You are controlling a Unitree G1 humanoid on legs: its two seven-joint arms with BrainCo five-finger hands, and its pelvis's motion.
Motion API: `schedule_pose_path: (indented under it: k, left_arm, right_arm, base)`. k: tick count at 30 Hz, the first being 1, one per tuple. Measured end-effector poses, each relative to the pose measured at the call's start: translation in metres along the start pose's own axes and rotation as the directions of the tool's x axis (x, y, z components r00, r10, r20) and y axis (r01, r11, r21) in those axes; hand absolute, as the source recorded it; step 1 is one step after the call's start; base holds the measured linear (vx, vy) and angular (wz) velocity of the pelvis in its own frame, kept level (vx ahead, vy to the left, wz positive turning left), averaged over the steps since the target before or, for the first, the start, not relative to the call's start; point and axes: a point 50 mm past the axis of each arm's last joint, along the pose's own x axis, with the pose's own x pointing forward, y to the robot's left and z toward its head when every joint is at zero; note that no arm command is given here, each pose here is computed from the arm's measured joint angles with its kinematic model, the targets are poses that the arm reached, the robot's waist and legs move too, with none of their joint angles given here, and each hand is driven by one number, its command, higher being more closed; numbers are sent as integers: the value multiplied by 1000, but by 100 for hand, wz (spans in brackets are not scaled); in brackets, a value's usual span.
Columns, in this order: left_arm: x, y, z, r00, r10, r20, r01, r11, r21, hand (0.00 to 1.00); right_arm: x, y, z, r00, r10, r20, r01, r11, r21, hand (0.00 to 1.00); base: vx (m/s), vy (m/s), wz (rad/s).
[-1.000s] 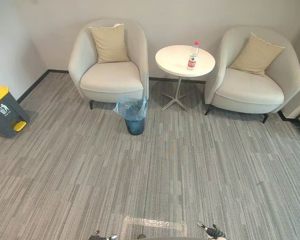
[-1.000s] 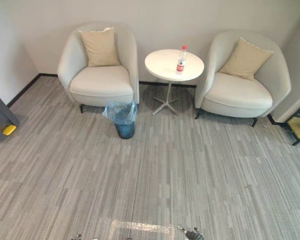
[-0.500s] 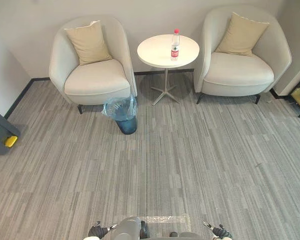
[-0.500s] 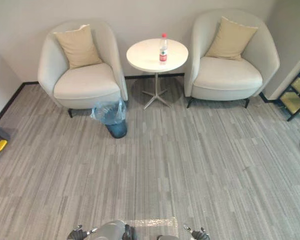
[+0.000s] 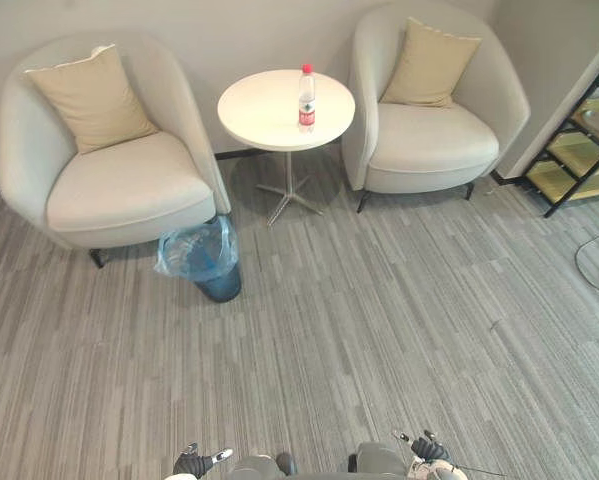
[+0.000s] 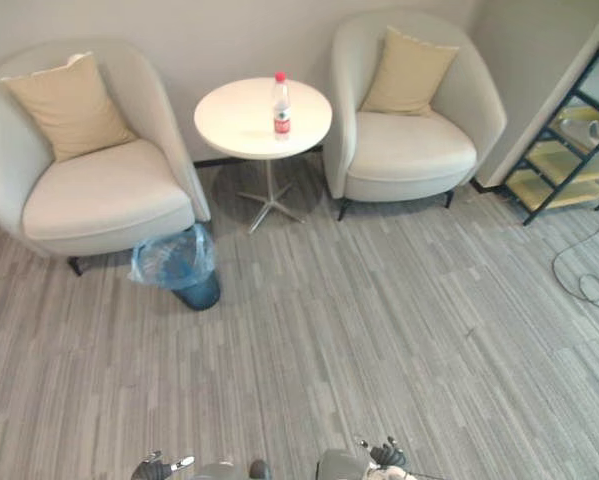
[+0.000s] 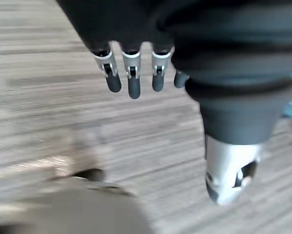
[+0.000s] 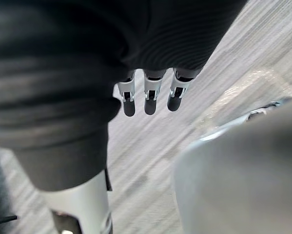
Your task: Gather rubbish on tea table into small bin, then transfer packed bag to large trash can.
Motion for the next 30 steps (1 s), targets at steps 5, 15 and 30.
schedule_pose_path:
  k: [5, 15, 30]
  left_arm:
    - [1, 8, 5, 1000, 6, 22, -7, 999, 41, 0]
    - [-1, -12, 11, 998, -27, 63, 30, 999, -34, 0]
    - [0, 0, 3, 1000, -16, 22, 16, 1000, 2, 0]
  right_arm:
    - [-1, 2, -5, 1000, 13, -15, -13, 1000, -27, 0]
    - [1, -10, 1, 1000, -29, -6, 29, 999, -42, 0]
    - [-1, 2, -6, 1000, 3, -19, -4, 1000, -28, 0]
  base:
    - [494, -244, 35]
    - [368, -207, 13]
    - [464, 98, -3]
